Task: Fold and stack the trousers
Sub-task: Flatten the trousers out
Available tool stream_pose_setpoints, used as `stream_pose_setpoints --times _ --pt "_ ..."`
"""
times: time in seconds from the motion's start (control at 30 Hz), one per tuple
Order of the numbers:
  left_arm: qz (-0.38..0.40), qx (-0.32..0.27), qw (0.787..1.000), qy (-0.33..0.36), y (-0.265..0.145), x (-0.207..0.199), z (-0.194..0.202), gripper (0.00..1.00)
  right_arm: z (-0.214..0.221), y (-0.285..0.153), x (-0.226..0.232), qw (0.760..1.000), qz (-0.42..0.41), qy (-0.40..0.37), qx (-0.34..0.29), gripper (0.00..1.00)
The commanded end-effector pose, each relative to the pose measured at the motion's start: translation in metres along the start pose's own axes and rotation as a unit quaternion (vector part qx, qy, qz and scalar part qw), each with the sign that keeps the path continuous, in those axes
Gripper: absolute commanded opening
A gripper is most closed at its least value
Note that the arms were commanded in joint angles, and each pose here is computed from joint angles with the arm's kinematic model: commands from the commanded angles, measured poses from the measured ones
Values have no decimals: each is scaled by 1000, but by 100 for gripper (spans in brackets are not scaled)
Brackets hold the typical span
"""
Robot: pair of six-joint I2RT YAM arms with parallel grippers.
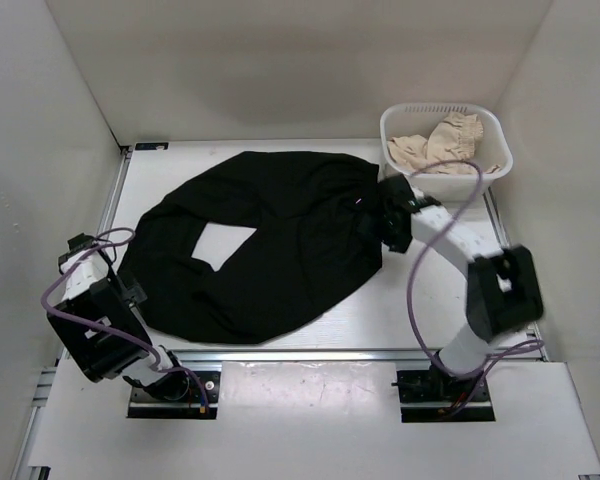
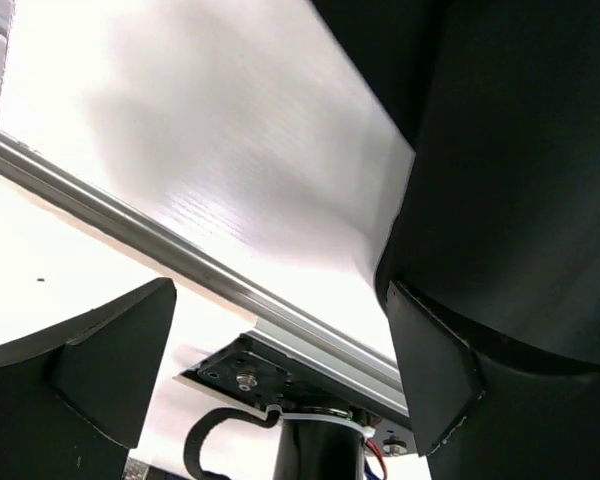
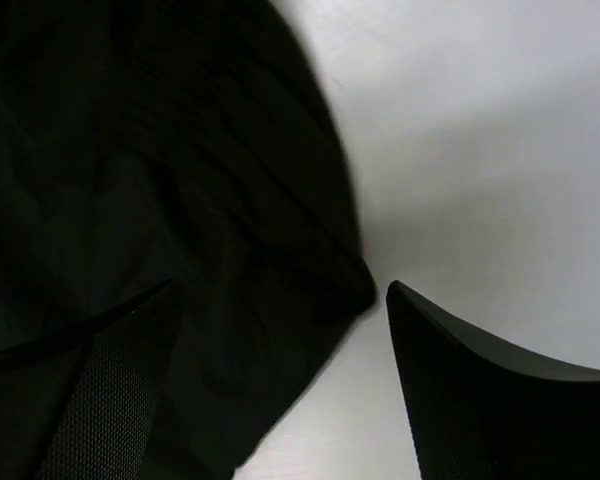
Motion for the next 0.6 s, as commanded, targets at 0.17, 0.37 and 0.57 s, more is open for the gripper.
stream_pose_setpoints --times 0.17,0.37,0.57 --pt "56 -7 998 -17 4 -6 -12 100 -46 60 68 983 84 -160 -22 89" --pt "87 -53 995 -20 -2 -7 -50 100 -41 82 57 979 123 -160 -1 77" --pt "128 -69 989 -19 -9 -15 -58 69 -38 66 48 984 119 -132 -14 0"
Point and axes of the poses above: each gripper's point midway between its finger pads, its own y axis out along the fingers, its own x axis along the line the jaws close on, z = x × y, the point moved 6 cm from there along -y, back along the fingers, and after that the axes turned 8 degrees about y, right-handed, at the moved point
